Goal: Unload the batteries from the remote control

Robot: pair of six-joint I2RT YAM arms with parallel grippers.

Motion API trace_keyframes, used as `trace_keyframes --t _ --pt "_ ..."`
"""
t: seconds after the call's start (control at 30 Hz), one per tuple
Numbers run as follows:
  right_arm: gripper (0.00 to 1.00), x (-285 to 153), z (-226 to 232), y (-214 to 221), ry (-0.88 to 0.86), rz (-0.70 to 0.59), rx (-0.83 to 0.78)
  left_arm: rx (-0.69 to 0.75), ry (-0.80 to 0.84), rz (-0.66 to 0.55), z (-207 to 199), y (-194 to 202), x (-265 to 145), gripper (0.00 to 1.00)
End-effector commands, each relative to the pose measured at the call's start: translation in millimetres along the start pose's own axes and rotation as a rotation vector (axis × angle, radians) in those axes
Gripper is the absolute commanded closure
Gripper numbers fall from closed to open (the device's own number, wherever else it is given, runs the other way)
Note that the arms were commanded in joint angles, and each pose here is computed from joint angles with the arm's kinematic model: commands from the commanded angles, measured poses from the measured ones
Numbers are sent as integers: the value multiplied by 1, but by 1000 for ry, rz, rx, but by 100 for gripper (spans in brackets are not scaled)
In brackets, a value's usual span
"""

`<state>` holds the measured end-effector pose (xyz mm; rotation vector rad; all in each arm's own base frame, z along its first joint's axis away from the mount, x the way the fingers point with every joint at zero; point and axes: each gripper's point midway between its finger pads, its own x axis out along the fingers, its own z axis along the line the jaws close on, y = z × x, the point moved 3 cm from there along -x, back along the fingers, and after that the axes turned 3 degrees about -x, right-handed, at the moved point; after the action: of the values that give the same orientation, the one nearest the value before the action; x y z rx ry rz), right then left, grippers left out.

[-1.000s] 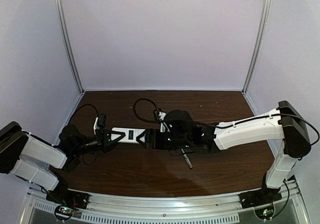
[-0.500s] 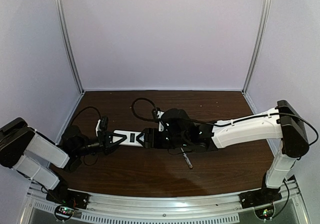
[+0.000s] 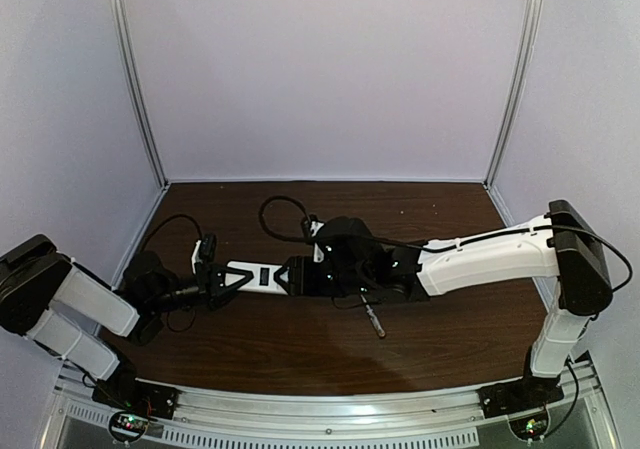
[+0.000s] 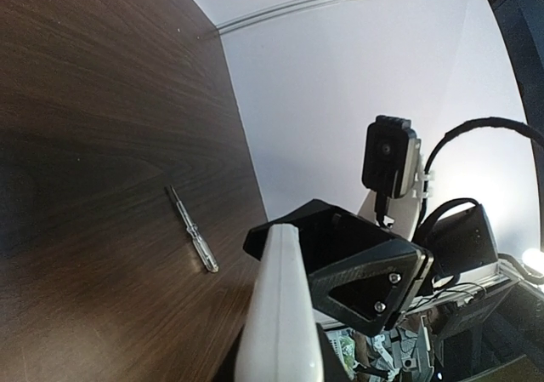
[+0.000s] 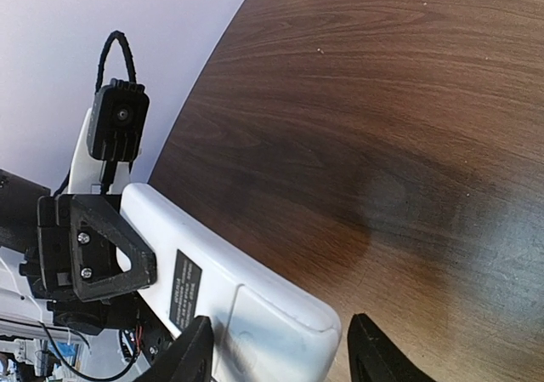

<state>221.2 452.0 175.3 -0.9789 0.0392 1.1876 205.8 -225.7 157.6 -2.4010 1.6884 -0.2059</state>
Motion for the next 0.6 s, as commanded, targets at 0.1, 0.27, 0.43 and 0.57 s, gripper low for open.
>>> trace_keyframes --t 0.1,0.27,0.43,0.57 --pt "53 5 -6 0 40 5 -8 61 70 0 -17 -3 0 100" --pt "59 6 -8 3 46 11 -10 63 72 2 -18 -3 0 100" --pt "63 6 -9 3 46 12 -8 63 73 2 -18 -2 -1 100" --pt "68 7 -9 4 44 16 -8 65 74 2 -18 -2 -1 100"
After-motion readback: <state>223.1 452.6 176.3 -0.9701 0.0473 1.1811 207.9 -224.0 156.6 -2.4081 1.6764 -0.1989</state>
